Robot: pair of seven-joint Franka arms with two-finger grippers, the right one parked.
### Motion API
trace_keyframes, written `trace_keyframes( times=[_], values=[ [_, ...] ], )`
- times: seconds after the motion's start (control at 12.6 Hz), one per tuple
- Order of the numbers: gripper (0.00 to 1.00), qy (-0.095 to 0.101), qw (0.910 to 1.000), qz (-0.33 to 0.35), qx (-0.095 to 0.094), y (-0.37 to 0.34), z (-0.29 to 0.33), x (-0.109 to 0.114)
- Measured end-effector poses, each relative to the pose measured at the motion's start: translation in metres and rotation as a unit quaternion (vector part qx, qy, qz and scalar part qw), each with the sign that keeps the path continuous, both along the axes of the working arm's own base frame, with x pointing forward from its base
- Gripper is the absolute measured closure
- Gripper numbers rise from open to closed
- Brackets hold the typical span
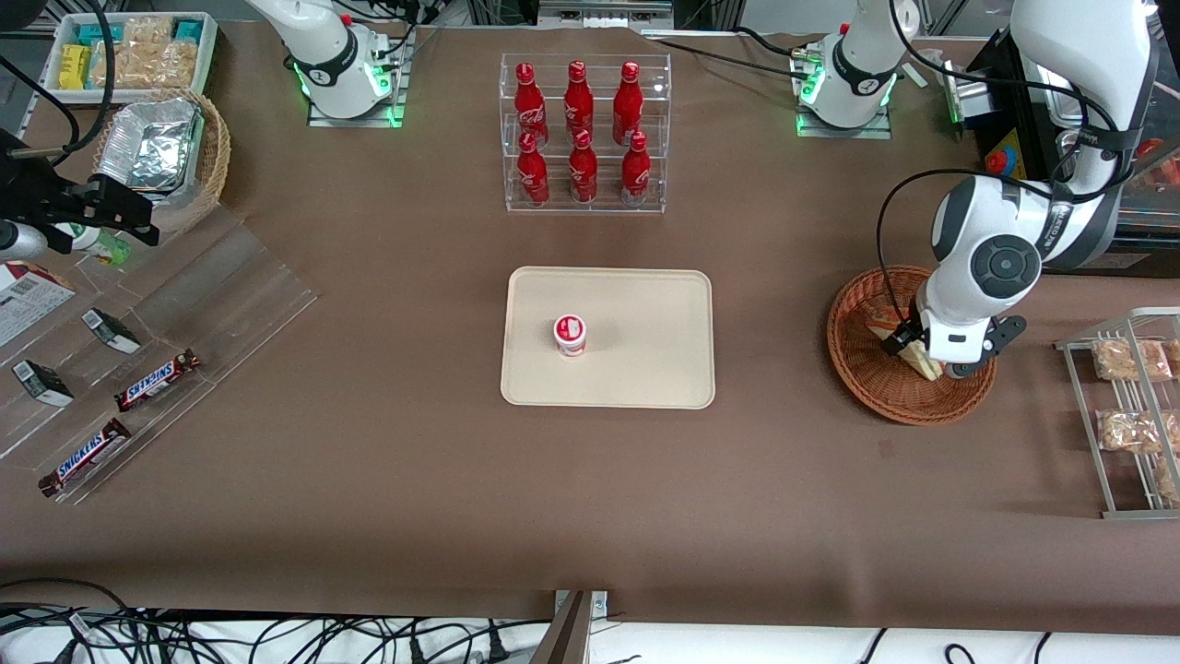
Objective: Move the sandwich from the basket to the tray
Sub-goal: 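Close the left gripper on the wrapped sandwich's edge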
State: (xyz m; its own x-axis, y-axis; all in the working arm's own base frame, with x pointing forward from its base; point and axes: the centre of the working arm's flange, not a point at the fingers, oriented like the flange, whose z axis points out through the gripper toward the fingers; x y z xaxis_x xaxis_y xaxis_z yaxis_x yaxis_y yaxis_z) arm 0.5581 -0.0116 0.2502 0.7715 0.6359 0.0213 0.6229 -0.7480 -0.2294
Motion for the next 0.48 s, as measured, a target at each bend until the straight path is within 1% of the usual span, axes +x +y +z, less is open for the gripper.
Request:
trace_keyframes(
  times=[0.16, 0.24, 0.32, 0.4, 0.48],
  values=[
    [0.0, 0.0, 0.9999, 0.002, 0.012, 0.0006, -0.0027, -0.0024],
    [0.0, -0.001, 0.9999, 0.004, 0.015, 0.0008, -0.0036, -0.0032],
    [0.07, 0.0, 0.9998, 0.007, 0.016, 0.0008, -0.0044, -0.004],
    [0.07, 0.0, 0.9998, 0.009, 0.017, 0.0009, -0.0049, -0.0046],
    [0.15, -0.001, 0.9998, 0.012, 0.018, 0.0009, -0.0049, -0.0046]
  ],
)
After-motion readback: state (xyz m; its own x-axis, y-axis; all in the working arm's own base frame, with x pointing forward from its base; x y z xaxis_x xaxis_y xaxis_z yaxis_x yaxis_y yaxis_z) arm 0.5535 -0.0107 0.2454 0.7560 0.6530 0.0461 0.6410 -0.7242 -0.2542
